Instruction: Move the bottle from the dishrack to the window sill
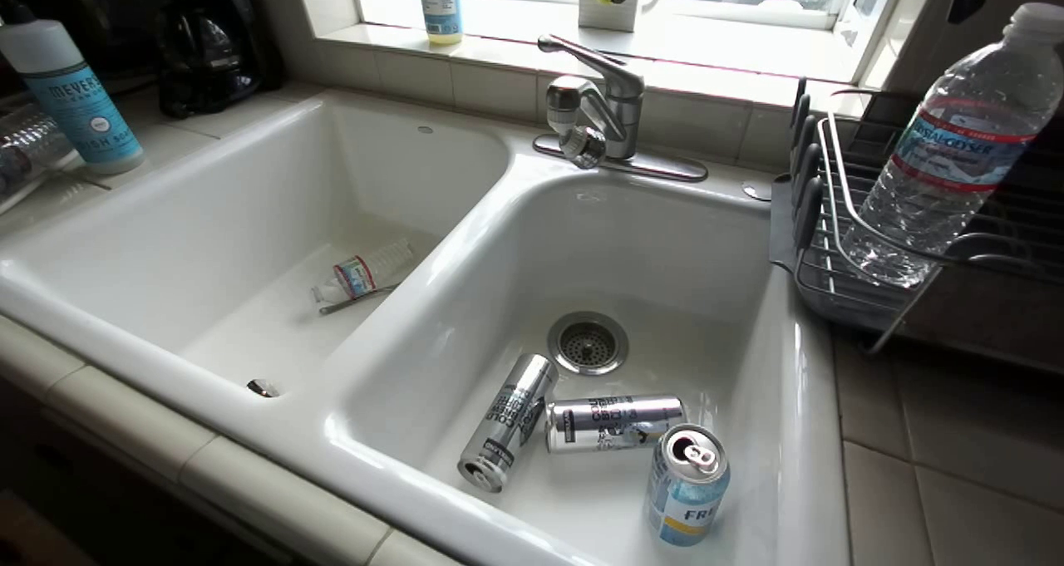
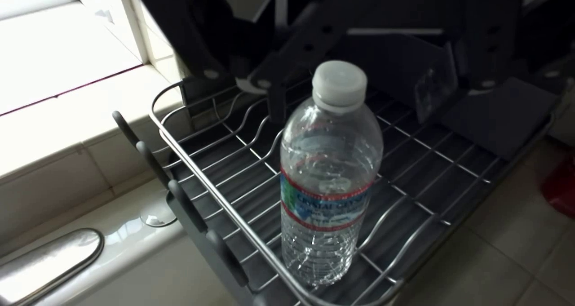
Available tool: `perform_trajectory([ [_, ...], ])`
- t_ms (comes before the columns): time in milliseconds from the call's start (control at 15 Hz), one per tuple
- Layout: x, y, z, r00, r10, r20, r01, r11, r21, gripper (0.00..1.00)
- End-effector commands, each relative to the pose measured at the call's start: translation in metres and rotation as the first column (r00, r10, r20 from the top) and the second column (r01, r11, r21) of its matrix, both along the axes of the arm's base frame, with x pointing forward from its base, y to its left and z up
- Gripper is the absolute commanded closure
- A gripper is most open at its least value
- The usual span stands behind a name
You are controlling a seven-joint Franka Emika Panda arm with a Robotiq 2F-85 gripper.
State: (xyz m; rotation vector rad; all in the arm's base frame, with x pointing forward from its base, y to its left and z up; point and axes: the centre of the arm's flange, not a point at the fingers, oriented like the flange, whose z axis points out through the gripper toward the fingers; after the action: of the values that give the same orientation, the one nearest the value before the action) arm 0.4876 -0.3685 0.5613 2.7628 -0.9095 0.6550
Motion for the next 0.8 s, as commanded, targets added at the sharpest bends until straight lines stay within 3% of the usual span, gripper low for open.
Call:
perform_trajectory([
  [0,-0.0056,0.0094,-0.0045,1.0,-0.012,0.012,0.012,1.0,-0.01,0.23],
  [733,0.0013,0.0018,-0.0037,1.0,-0.026,0.015,0.026,1.0,-0.014,0.28],
])
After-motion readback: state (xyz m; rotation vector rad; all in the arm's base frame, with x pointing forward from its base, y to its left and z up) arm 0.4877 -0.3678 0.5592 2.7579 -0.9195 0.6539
